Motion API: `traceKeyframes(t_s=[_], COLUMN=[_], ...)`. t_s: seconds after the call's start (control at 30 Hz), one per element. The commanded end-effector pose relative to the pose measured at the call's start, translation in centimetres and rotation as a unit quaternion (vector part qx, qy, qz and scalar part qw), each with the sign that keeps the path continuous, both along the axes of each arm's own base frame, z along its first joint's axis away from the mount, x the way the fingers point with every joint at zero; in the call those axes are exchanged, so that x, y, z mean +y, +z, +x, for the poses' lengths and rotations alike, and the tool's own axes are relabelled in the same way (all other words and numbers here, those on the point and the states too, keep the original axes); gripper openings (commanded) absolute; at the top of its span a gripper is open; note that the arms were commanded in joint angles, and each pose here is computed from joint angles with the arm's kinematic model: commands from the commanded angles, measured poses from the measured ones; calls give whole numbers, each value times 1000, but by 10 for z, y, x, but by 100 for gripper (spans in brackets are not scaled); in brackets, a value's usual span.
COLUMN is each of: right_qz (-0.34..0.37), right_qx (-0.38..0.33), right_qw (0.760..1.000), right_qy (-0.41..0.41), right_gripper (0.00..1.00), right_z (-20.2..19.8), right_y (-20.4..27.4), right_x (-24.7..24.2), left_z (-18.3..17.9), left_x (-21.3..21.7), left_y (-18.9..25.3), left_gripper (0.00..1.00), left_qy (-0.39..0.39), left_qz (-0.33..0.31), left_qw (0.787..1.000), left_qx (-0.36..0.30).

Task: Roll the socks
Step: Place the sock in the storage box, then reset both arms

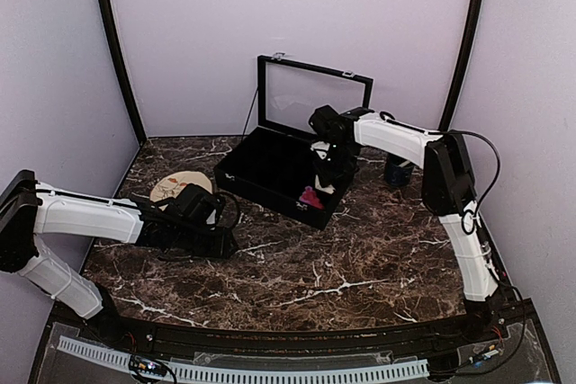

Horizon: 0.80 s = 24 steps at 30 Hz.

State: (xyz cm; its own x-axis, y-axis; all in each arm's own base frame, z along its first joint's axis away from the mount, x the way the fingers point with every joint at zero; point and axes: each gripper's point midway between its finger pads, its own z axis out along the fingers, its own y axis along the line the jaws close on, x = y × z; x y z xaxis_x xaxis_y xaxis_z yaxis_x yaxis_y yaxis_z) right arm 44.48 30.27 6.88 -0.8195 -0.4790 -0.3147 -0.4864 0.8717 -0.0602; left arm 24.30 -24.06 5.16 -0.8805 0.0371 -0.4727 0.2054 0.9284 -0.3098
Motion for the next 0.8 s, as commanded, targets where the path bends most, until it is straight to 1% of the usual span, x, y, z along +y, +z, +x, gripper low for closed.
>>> traceKeyframes(t_s=[0.0, 0.27, 0.4, 0.47, 0.53, 0.63, 0.67, 0.7, 0.77], right_qz=[10, 45, 67, 80, 87, 106, 112, 116, 122], right_qx=[-30, -64, -106, -138, -176, -224, -237, -247, -261], right_qw=[999, 997, 992, 987, 980, 966, 962, 958, 950], right_qy=[-24, -26, -27, -30, -41, -70, -81, -93, -122], right_gripper=[41, 41, 42, 43, 43, 44, 45, 45, 46], right_z=[3, 2, -4, -9, -13, -22, -26, -30, -40], right_y=[45, 78, 108, 126, 143, 169, 175, 180, 188], right_x=[-14, -10, -10, -9, -12, -22, -27, -33, -49], left_z=[9, 12, 17, 21, 26, 34, 36, 38, 39], left_x=[-6, -3, 0, 3, 7, 16, 21, 25, 36], left_y=[16, 28, 44, 59, 77, 107, 116, 125, 140], left_gripper=[49, 50, 51, 55, 60, 71, 93, 98, 99], left_qy=[1, 7, 10, 14, 14, 24, 30, 36, 54], left_qz=[-16, -14, -12, -10, -6, 2, 7, 8, 11], left_qw=[1000, 999, 998, 997, 994, 988, 985, 982, 976], left_qx=[-20, -37, -57, -79, -109, -155, -172, -186, -212])
